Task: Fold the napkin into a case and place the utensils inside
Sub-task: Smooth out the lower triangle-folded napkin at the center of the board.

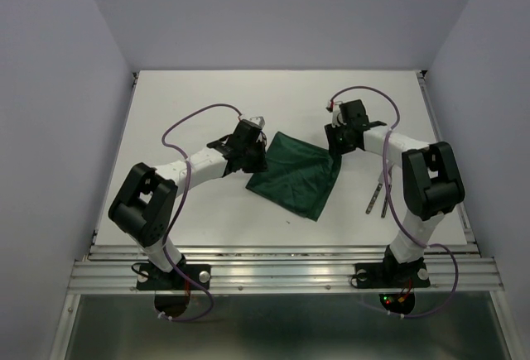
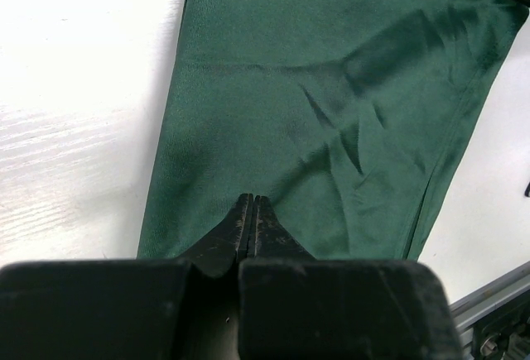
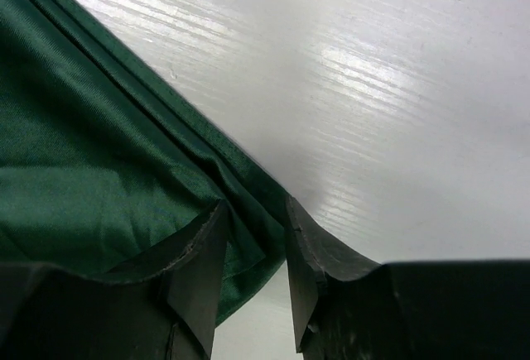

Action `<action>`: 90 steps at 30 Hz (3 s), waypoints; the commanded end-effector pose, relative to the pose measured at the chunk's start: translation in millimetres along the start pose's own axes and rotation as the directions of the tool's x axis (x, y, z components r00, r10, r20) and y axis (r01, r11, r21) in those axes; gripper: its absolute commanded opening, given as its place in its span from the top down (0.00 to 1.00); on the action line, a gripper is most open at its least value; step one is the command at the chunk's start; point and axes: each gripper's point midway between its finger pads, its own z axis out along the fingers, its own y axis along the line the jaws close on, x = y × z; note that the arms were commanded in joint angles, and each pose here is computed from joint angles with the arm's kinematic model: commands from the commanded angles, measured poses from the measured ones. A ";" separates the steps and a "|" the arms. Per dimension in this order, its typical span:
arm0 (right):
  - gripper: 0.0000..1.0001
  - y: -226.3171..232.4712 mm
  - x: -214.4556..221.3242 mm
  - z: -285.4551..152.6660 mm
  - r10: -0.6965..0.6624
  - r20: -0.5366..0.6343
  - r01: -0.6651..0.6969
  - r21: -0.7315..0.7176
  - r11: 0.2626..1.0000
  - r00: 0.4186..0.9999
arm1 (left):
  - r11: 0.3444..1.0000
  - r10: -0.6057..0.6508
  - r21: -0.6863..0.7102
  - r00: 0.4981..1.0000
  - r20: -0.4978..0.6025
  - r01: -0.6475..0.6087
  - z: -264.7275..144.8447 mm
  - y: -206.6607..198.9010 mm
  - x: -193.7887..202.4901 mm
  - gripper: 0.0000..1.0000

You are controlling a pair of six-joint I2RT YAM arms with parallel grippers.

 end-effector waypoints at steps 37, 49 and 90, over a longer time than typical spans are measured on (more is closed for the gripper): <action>0.76 8.5 12.9 -17.8 0.076 0.037 -0.078 0.043 0.996 0.996 | 1.000 0.015 0.026 1.000 -0.012 -0.014 3.7 -1.3 3.4 1.00; 0.99 7.8 -16.1 -34.7 0.080 0.151 -0.087 0.045 0.995 0.985 | 1.000 0.016 0.025 1.000 -0.012 -0.015 4.2 -1.5 3.7 1.00; 0.99 14.6 -36.6 -31.4 0.355 0.250 -0.364 -0.009 0.931 0.901 | 0.999 -0.037 -0.040 0.996 -0.082 0.034 12.7 24.2 39.9 1.00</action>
